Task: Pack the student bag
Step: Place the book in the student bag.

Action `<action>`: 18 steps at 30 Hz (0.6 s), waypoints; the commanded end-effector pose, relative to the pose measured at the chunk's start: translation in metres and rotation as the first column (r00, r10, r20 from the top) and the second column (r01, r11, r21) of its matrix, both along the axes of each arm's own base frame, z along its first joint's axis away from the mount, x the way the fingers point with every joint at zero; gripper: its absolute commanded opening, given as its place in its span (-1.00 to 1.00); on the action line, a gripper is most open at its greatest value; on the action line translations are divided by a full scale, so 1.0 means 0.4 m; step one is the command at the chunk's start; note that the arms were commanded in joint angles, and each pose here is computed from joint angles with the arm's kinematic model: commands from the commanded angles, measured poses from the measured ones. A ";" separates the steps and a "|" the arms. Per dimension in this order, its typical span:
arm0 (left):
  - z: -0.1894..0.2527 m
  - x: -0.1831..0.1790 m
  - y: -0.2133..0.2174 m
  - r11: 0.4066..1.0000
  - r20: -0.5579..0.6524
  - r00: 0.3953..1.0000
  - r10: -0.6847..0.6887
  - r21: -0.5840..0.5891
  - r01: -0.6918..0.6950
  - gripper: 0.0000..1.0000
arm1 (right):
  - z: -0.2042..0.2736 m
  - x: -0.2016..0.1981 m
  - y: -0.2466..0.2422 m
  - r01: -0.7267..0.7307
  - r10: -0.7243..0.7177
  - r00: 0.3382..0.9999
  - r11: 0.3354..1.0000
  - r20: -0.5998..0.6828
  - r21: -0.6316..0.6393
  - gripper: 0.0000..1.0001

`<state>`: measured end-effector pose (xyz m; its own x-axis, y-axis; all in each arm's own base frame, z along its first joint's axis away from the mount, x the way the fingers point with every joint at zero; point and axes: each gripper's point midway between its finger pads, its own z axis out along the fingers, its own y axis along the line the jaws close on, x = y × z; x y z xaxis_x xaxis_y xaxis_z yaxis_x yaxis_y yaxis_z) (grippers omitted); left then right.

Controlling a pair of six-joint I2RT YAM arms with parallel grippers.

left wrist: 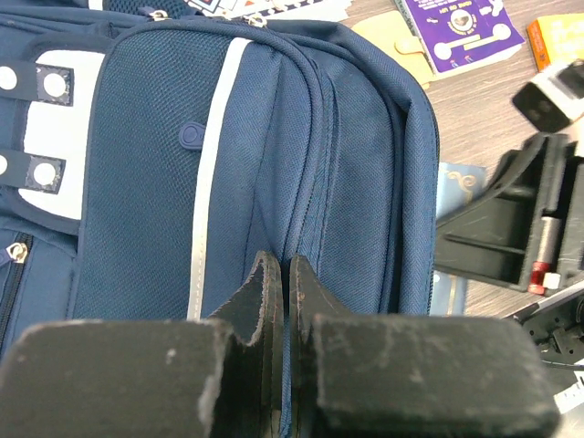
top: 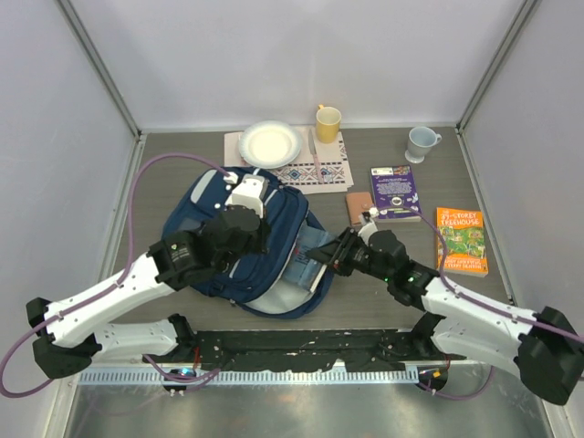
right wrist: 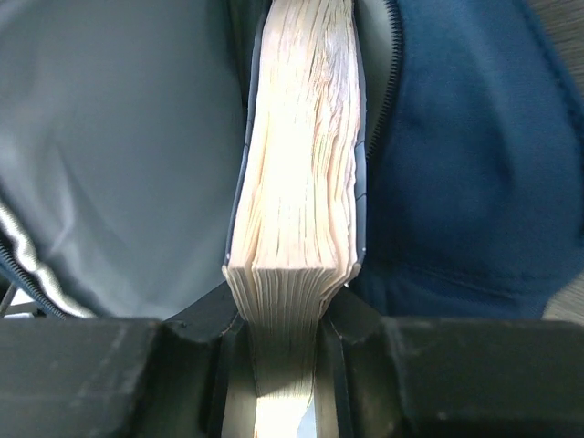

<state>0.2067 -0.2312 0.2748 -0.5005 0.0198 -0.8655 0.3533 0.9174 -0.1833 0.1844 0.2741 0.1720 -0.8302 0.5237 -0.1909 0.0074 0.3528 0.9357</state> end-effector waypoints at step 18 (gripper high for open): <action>0.116 0.022 -0.004 0.986 0.098 0.994 0.041 -0.166 -0.024 -1.00 | 0.215 0.115 0.156 0.064 -0.136 0.960 0.958 0.246 0.279 -0.98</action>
<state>0.2092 -0.2289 0.2703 -0.5051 0.0198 -0.8628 0.3424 0.9223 -0.1793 0.2200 0.3520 0.1652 -0.8162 0.5379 -0.2107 -0.0675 0.2734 0.9595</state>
